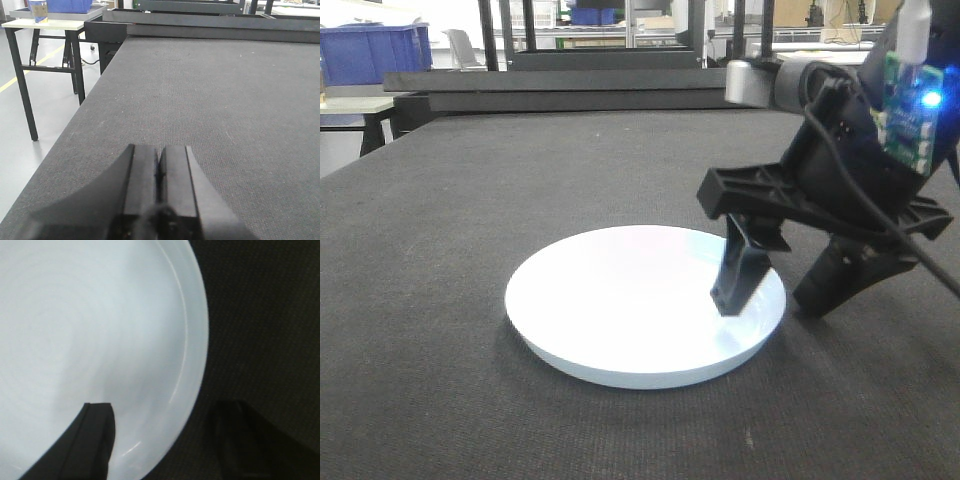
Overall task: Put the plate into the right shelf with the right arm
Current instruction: 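Close the right gripper on the white plate's rim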
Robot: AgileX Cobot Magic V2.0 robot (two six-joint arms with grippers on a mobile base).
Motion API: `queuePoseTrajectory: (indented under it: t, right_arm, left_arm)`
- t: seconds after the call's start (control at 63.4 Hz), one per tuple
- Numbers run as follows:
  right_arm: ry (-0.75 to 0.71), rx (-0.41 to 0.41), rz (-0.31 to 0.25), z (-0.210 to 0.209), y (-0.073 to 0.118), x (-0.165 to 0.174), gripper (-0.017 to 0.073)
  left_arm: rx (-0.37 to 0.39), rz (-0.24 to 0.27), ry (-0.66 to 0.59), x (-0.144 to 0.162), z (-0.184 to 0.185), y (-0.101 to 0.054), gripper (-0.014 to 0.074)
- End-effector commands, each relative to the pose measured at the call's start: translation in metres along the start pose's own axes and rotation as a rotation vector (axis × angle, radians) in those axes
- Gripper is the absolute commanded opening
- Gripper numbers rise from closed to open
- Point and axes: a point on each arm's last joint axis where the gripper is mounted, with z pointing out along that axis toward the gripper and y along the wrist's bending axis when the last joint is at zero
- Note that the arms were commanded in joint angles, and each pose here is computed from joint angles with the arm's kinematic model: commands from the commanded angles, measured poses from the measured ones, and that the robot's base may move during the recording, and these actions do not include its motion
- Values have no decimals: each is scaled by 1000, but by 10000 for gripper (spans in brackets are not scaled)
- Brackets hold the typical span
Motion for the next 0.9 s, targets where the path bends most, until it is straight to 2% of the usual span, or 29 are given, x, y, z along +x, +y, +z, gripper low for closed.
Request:
queuePoseTrajectory:
  t: [0.0, 0.173, 0.489, 0.71, 0.883]
  right_arm:
    - [-90, -26, 8, -13, 6, -13, 427]
    - [-92, -27, 9, -13, 6, -13, 368]
    - [-121, -23, 10, -13, 6, -16, 365]
    - [-142, -22, 10, -13, 6, -18, 277]
    - [-138, -18, 11, -10, 5, -18, 265]
  left_arm:
    - [-3, -9, -80, -5, 0, 0, -47]
    - [-3, -9, -80, -5, 0, 0, -47]
    - [-3, -9, -80, -5, 0, 0, -47]
    - [-3, -9, -80, -5, 0, 0, -47]
    - [-3, -9, -80, -5, 0, 0, -47]
